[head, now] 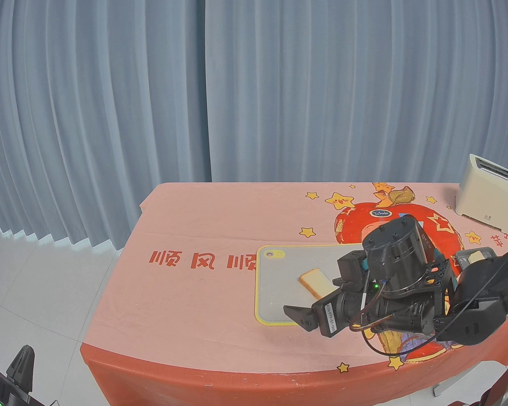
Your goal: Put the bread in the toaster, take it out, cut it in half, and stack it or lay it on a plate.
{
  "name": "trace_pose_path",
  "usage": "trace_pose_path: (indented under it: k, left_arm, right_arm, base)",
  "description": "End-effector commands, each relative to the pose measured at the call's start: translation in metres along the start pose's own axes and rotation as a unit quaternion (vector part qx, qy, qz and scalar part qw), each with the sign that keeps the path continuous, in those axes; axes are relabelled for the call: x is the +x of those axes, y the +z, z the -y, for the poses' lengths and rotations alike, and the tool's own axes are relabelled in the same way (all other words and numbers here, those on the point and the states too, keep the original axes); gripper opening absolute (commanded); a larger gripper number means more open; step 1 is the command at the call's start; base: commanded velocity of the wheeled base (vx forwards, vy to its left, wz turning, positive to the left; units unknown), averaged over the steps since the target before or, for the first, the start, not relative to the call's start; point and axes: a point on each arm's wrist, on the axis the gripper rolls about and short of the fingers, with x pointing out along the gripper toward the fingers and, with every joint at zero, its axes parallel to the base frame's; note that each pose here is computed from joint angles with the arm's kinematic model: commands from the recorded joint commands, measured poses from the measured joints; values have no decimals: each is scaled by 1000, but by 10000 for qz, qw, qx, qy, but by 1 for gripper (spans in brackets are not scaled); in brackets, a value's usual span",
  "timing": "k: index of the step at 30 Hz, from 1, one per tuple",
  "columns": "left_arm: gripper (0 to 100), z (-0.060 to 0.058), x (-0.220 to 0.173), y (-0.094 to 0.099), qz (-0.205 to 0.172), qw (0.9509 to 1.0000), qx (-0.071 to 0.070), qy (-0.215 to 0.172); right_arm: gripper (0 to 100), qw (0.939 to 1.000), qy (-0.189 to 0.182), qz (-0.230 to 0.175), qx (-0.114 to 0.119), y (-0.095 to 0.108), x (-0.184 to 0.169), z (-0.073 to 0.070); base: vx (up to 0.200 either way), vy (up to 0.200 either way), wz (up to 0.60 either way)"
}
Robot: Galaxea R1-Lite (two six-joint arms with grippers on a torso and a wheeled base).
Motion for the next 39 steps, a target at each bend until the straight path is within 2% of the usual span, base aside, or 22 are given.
trace_pose_path:
  k: [1,7,18,39]
  left_arm:
    - [0,0,1,-5,-89,10000,-1,0]
    - [0,0,1,-5,-89,10000,-1,0]
    - [0,0,1,-5,-89,10000,-1,0]
    - [0,0,1,-5,-89,10000,-1,0]
  right_arm:
    - [100,9998,-45,-27,166,-3,17,1]
    - [100,9995,-117,-236,168,-12,33,1]
    - [100,9990,-218,-267,287,-10,44,9]
    - [100,9982,-275,-471,253,-19,56,9]
  base:
    - [0,0,0]
    - [0,0,0]
    - [0,0,0]
    - [0,0,0]
